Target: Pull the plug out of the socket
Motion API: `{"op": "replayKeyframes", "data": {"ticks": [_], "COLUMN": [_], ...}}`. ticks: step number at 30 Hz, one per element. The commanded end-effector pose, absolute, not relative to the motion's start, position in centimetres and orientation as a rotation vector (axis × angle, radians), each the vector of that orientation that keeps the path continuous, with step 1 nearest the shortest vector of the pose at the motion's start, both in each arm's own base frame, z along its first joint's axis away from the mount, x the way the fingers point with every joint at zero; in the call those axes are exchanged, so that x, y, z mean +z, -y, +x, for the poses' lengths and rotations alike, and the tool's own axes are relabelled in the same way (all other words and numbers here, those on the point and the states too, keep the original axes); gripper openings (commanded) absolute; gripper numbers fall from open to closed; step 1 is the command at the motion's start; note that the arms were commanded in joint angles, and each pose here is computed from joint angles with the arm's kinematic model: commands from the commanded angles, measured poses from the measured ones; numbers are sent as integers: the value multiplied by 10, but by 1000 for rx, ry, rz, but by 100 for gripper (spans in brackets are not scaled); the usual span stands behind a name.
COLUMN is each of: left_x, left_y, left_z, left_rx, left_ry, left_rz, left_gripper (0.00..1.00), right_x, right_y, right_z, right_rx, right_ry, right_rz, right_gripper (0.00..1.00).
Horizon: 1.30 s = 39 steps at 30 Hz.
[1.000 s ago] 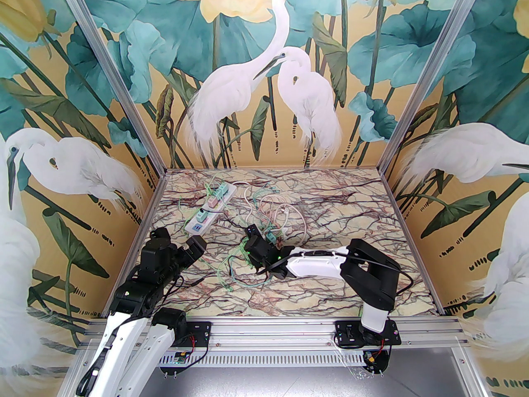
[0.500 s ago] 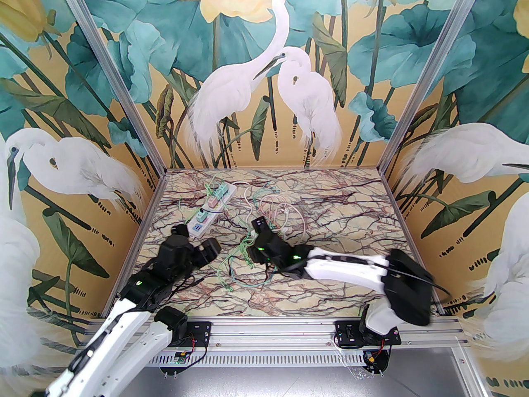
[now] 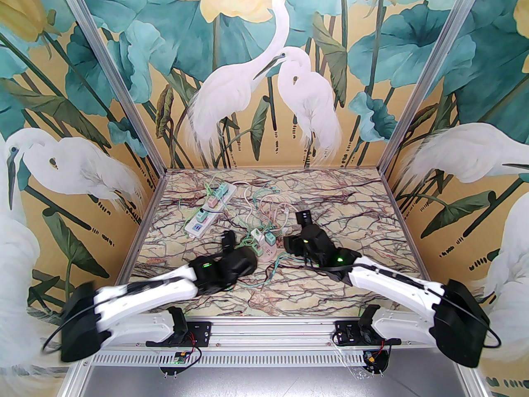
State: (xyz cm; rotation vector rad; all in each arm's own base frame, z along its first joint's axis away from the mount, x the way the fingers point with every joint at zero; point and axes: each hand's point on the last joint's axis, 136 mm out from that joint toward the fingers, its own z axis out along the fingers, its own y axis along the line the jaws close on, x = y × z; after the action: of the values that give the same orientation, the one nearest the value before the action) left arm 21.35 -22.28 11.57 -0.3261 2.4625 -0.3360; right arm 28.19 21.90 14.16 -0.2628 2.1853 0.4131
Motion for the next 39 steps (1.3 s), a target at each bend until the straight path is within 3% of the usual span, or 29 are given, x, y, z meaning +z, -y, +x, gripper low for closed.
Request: {"op": "replayKeyframes", "data": {"ticks": [1, 19, 32, 39], "left_x": [125, 89, 76, 69], "left_y": [238, 258, 245, 241], "left_z": [232, 274, 277, 274], "left_rx": [-308, -187, -107, -140], "left_ry": [-2388, -2397, -2462, -2488], "left_rz": [-412, -496, -303, -208], "left_gripper": [63, 54, 37, 36], "right_x": [146, 129, 124, 122], "right_y": [-219, -219, -237, -262], "right_z": [280, 275, 273, 271], "right_rx": [485, 511, 590, 704], "right_ry": [-2159, -2169, -2193, -2236], "right_rz": [-240, -268, -331, -377], "right_gripper": [65, 66, 67, 62]}}
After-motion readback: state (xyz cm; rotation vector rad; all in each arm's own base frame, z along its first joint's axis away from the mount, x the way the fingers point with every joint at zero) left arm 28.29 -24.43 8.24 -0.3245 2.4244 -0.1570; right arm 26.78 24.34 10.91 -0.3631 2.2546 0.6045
